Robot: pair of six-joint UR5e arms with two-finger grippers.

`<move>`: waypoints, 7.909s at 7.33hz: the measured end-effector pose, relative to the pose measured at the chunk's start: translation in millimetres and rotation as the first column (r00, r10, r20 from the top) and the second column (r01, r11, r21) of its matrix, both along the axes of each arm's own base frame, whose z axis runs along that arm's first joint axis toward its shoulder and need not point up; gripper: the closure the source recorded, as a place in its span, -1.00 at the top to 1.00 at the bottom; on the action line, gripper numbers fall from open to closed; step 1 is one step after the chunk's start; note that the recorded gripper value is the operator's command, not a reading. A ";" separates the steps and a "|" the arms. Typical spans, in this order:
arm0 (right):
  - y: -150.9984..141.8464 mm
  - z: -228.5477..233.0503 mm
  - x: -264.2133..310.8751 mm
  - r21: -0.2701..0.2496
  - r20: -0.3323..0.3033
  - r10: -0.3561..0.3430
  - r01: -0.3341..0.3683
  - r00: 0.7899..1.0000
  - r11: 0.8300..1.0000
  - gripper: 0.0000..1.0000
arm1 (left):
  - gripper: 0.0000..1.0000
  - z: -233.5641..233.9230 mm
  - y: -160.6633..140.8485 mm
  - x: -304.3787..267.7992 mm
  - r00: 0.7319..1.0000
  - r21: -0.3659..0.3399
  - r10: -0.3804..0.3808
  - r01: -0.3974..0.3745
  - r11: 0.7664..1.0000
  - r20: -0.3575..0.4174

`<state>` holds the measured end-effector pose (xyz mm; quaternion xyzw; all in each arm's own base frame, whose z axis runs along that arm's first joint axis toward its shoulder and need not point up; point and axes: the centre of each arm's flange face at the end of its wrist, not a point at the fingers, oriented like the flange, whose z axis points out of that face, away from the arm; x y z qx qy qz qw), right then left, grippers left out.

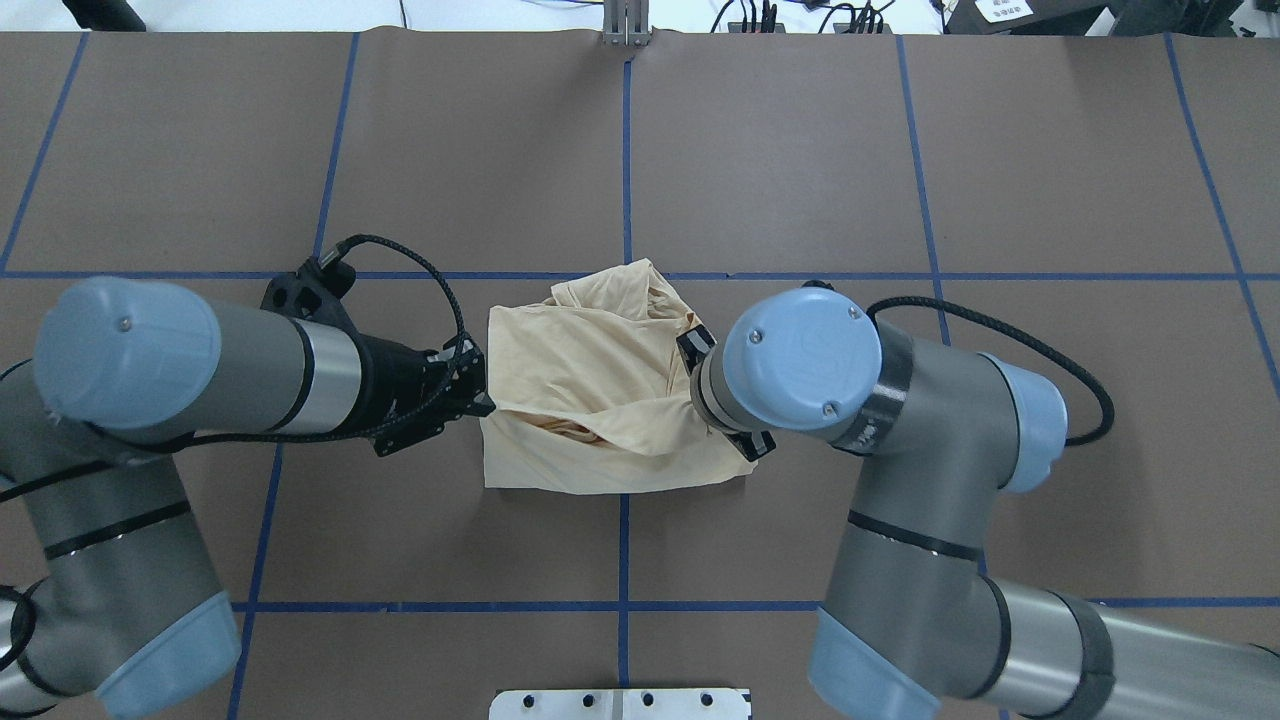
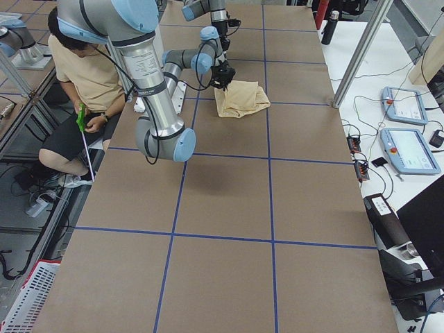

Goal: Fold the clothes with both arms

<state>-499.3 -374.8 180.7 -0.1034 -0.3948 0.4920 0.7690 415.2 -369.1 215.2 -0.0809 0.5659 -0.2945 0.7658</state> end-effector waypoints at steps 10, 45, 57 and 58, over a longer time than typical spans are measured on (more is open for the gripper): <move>-256.6 49.3 -68.0 0.204 -0.064 -0.174 0.183 0.983 0.962 1.00 | 0.48 120.2 -196.0 40.9 0.976 0.153 -0.160 0.137 0.979 0.146; -113.5 413.7 515.7 0.438 -0.349 -0.662 0.740 0.663 0.510 1.00 | 1.00 340.7 -138.3 -483.8 0.836 0.590 0.033 -0.414 0.693 0.548; -100.0 416.2 523.8 0.440 -0.365 -0.651 0.740 0.665 0.509 1.00 | 1.00 339.4 -125.2 -482.2 0.837 0.616 0.016 -0.416 0.670 0.548; -101.2 414.8 524.7 0.441 -0.387 -0.642 0.745 0.661 0.501 1.00 | 1.00 340.4 -124.2 -482.2 0.837 0.614 0.017 -0.416 0.671 0.548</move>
